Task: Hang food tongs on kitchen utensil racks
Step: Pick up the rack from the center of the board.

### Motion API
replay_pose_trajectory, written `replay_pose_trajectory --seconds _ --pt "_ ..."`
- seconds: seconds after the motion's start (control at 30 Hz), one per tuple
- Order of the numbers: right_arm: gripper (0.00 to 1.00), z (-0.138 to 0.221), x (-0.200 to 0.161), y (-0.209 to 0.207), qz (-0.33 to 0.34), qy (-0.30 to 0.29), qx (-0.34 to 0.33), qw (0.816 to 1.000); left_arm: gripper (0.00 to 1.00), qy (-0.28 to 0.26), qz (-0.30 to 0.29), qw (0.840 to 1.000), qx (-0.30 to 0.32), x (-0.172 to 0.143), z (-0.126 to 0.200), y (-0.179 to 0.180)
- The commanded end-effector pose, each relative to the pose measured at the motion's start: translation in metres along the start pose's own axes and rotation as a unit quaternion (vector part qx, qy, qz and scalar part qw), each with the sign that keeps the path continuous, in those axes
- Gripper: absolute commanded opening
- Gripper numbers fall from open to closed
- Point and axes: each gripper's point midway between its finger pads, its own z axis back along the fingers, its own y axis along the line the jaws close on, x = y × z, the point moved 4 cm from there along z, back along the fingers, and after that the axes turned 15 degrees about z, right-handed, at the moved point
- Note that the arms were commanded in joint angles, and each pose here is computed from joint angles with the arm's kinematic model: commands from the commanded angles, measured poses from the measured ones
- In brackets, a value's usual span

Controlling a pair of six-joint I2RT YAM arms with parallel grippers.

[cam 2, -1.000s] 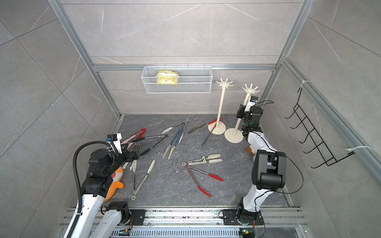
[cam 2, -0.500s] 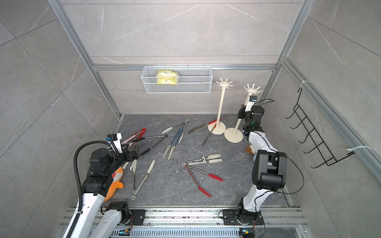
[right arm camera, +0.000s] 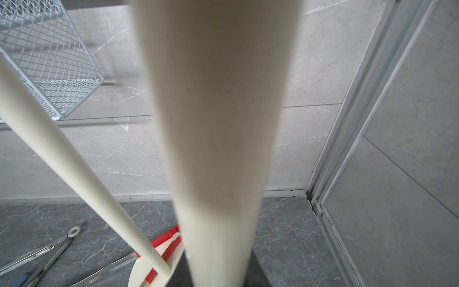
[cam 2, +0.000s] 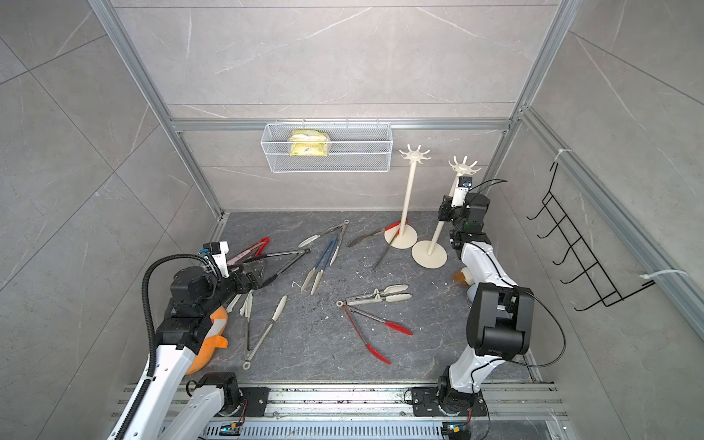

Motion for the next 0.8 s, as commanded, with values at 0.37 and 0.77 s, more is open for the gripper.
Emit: replay_pose_trajectory --seconds 0.37,0.77 --pt "0.0 0.062 0.094 -0.004 0.036 -0.104 0.001 0.994 1.0 -0.02 -0.008 0.999 -0.044 0.015 0.003 -0.022" --pt "0.0 0.095 0.116 0.012 0.014 -0.12 0.061 0.991 1.0 -0.023 -0.004 0.999 -0.047 0.014 0.0 -0.021"
